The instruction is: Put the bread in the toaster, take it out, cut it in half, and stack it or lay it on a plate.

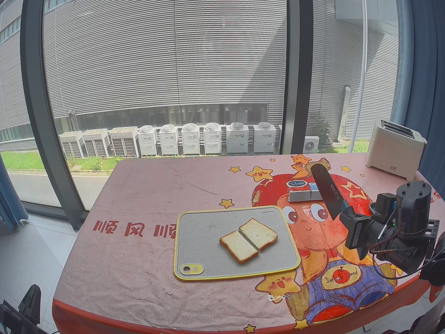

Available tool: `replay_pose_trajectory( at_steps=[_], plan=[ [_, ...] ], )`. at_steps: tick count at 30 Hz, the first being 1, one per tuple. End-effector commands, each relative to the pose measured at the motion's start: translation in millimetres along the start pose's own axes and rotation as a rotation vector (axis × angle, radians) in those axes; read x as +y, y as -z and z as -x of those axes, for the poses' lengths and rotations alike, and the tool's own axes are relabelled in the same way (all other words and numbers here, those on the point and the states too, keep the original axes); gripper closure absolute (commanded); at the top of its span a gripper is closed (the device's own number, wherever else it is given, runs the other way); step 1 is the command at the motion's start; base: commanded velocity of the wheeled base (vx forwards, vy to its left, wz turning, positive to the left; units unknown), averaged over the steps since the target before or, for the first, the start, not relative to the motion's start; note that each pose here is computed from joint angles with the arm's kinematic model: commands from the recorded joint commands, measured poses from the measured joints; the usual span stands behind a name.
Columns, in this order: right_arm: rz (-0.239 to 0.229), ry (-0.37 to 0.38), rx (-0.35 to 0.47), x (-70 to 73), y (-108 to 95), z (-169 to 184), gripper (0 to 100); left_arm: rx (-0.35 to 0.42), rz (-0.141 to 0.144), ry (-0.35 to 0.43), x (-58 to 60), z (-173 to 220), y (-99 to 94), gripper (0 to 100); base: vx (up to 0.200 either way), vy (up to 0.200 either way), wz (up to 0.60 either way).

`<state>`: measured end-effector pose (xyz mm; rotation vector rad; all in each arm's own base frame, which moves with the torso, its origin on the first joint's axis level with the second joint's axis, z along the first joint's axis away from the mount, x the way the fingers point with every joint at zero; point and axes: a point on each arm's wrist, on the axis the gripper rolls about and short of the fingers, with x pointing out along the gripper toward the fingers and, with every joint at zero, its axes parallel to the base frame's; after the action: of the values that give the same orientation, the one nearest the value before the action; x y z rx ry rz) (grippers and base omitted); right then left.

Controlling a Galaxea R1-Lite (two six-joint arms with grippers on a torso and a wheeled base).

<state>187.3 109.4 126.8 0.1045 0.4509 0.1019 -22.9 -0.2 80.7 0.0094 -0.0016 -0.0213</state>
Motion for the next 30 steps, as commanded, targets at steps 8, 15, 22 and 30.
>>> replay_pose_trajectory(
  at_steps=[8, 15, 22, 30],
  plan=[
    [-0.01, 0.027, 0.007, -5.8, -0.5, -4.8, 100, 0.001, 0.0, 0.0, 0.0, -0.1, 5.3, 100, 0.0, 0.0, 0.0],
    [-0.015, 0.011, 0.023, -8.6, -0.2, -6.2, 100, 0.001, 0.0, 0.0, 0.0, -0.1, 5.3, 100, 0.0, 0.0, 0.0],
    [-0.013, 0.024, 0.038, -10.1, 2.0, -10.1, 100, 0.001, 0.0, 0.0, 0.0, -0.1, 5.3, 100, 0.0, 0.0, 0.0],
    [-0.012, 0.044, 0.06, -13.0, 6.5, -15.4, 100, 0.001, 0.0, 0.0, 0.0, -0.1, 5.3, 100, 0.0, 0.0, 0.0]
  ],
)
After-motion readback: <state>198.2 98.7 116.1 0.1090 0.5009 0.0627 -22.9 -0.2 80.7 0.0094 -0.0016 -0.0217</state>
